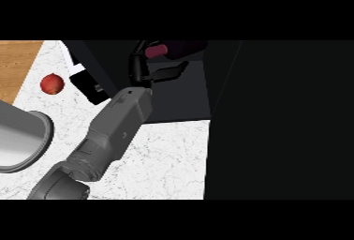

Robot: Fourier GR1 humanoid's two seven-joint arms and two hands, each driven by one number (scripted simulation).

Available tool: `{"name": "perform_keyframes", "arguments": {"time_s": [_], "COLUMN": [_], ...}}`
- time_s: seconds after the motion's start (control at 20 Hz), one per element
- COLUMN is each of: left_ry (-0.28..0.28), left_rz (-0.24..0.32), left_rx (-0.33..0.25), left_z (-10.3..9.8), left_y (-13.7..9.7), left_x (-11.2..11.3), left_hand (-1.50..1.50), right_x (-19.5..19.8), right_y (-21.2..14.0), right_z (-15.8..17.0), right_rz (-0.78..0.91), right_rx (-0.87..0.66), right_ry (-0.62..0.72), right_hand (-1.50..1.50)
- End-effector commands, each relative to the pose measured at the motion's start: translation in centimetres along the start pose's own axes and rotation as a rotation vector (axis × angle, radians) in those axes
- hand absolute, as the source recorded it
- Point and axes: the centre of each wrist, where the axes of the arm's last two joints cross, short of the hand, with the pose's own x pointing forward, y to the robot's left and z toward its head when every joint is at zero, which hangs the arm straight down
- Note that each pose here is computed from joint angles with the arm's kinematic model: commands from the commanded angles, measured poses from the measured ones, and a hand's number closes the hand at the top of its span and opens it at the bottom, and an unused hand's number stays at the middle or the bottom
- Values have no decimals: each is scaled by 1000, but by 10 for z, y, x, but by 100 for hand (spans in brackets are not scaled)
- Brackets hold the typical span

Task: Pick up the wine, place it into the cabinet and close the cabinet

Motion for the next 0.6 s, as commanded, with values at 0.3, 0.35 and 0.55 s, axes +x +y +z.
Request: {"name": "perform_keyframes", "arguments": {"time_s": [0.3, 0.35, 0.55], "left_ry": [24, 36, 17], "left_rz": [-121, -127, -173], "left_rx": [19, 16, 32], "left_z": [12, 4, 22], "left_y": [21, 39, 21], "left_x": [-22, -22, -31], "left_hand": [-150, -150, -150], "right_x": [5, 19, 14], "right_y": [4, 3, 8], "right_z": [2, 12, 9], "right_rz": [-36, -24, -35], "right_rx": [19, 23, 21], "right_ry": [-33, -30, -56], "right_hand": [-150, -150, -150]}}
